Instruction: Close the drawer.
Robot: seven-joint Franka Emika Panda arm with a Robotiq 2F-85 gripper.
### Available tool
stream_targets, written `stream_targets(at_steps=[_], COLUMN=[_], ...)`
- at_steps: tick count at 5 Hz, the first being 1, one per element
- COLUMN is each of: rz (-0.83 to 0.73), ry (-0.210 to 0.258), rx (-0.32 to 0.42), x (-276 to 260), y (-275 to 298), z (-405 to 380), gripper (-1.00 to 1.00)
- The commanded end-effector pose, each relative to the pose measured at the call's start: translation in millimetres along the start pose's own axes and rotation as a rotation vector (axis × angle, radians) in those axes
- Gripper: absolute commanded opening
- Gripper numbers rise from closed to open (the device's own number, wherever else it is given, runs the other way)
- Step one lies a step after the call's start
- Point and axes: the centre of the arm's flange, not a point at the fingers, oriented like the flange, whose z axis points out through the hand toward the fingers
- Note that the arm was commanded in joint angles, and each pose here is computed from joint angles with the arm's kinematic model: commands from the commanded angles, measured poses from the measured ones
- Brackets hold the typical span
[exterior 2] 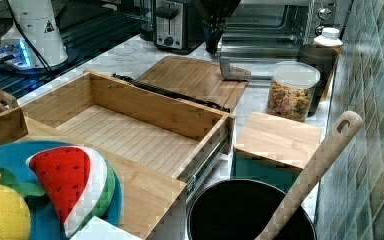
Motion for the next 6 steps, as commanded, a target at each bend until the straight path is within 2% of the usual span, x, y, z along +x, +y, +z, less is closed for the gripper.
stream_targets(at_steps=[1,2,3,4,5,6], rz=[-0.098,-0.148,-0.155,-0.140,-0.132,-0.148], ry=[-0.002,-0.004,0.026,0.037,0.125,0.142], rx=[-0.112,-0.130,-0.149,-0.228,-0.237,-0.229], x=[3,9,5,0,3,14], y=[12,28,40,43,53,66], z=[55,71,81,73,77,84], gripper=[-1.00,-1.00,-1.00,-1.00,-1.00,-1.00])
